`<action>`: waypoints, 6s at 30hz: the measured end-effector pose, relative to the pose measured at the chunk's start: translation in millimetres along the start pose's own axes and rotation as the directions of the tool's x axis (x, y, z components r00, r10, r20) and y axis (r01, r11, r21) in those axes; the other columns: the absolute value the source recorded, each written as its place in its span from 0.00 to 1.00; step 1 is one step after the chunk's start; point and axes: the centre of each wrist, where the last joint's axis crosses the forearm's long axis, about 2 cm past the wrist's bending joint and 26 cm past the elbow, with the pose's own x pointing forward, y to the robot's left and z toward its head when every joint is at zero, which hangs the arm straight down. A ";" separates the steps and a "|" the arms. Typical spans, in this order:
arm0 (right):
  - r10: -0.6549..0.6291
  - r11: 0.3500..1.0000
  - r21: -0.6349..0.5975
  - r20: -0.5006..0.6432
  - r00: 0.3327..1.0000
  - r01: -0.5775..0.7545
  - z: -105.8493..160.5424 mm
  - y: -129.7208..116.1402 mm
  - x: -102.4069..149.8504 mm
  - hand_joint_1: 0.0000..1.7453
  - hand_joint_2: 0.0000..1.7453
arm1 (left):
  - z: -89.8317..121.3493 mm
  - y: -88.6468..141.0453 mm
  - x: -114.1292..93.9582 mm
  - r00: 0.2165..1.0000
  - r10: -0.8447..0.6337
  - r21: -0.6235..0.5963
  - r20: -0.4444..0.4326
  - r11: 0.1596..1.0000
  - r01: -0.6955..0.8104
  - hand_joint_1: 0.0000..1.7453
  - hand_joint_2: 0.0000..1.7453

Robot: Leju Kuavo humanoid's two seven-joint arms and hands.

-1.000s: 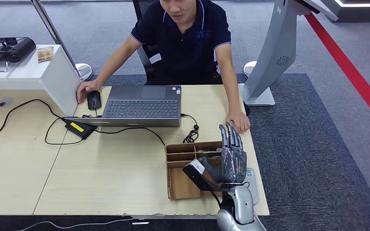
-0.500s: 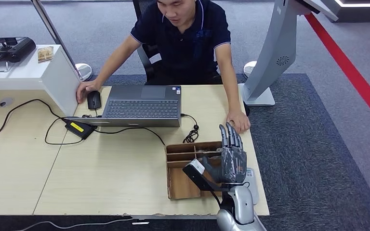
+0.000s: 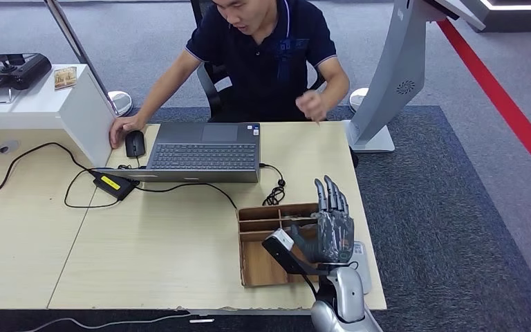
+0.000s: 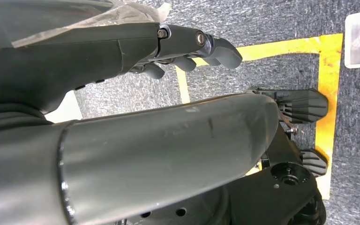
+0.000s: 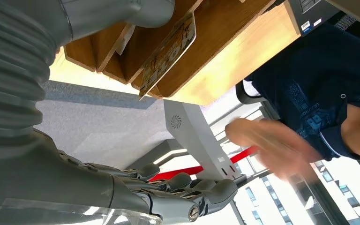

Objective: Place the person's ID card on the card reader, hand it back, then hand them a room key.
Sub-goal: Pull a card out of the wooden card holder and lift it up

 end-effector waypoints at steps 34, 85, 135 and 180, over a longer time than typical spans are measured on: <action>0.006 1.000 0.000 -0.003 1.000 -0.006 0.0 0.1 0.1 0.09 1.00 | 0.0 0.0 0.0 1.000 0.003 -0.001 0.003 1.000 -0.003 0.00 0.00; 0.022 0.999 0.023 -0.031 0.999 -0.021 5.1 3.1 -6.6 0.31 1.00 | 0.0 1.1 -0.6 1.000 0.009 0.002 0.003 1.000 -0.009 0.00 0.00; 0.028 0.999 0.047 -0.029 0.999 -0.027 9.2 7.5 -8.4 0.49 1.00 | 0.1 1.9 -1.1 1.000 0.010 0.005 0.002 1.000 -0.010 0.00 0.00; -0.227 0.918 -0.332 0.012 0.974 0.218 1.4 -60.5 -13.7 1.00 1.00 | -0.4 3.1 -4.1 0.998 0.057 0.033 -0.001 0.998 -0.057 0.00 0.00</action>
